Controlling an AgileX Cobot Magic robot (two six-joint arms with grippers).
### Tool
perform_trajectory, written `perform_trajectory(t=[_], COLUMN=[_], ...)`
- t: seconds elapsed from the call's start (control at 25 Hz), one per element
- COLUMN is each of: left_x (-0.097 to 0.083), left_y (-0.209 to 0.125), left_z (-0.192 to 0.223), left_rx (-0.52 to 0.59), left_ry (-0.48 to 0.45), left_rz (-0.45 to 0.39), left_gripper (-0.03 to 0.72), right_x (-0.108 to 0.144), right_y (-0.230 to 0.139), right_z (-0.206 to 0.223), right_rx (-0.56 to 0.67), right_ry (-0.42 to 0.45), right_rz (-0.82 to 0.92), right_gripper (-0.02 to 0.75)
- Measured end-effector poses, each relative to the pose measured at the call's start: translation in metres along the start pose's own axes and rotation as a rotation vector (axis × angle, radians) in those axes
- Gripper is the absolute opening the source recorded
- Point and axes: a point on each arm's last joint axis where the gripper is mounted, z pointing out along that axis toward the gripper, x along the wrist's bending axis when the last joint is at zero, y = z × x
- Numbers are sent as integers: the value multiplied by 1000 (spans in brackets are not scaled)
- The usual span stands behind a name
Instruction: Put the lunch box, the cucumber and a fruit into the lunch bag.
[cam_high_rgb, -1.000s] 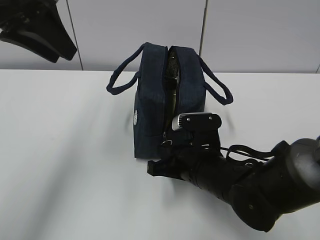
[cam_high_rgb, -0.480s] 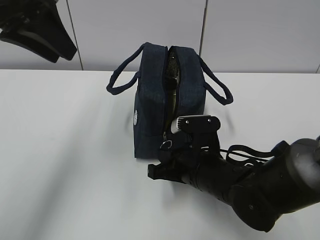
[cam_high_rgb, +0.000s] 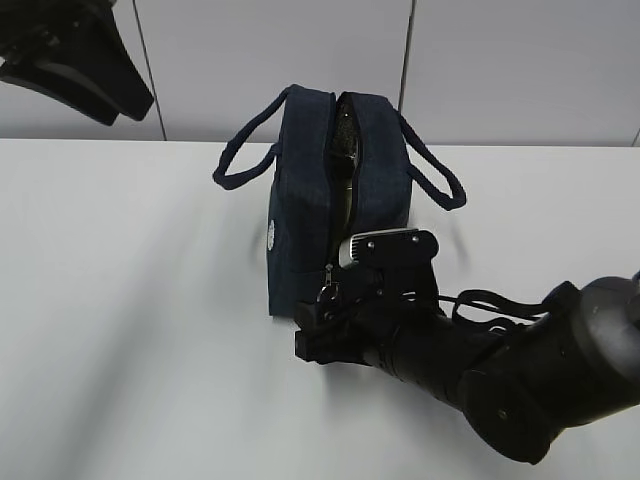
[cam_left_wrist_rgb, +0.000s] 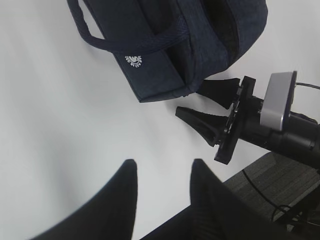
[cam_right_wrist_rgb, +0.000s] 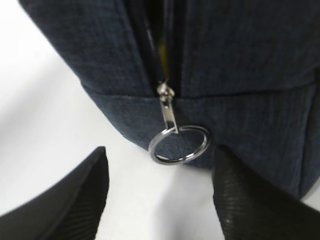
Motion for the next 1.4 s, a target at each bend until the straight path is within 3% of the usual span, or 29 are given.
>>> perform_trajectory(t=[0.4, 1.4], left_x=[0, -1], left_y=[0, 0], left_z=[0, 0], left_rx=[0, -1], left_ry=[0, -10], left_rz=[0, -4], left_gripper=[239, 239], right_x=[1, 3], right_y=[5, 12], right_z=[0, 3], right_rx=[-60, -81], right_ry=[5, 0], right_rz=[-161, -161], right_gripper=[497, 431])
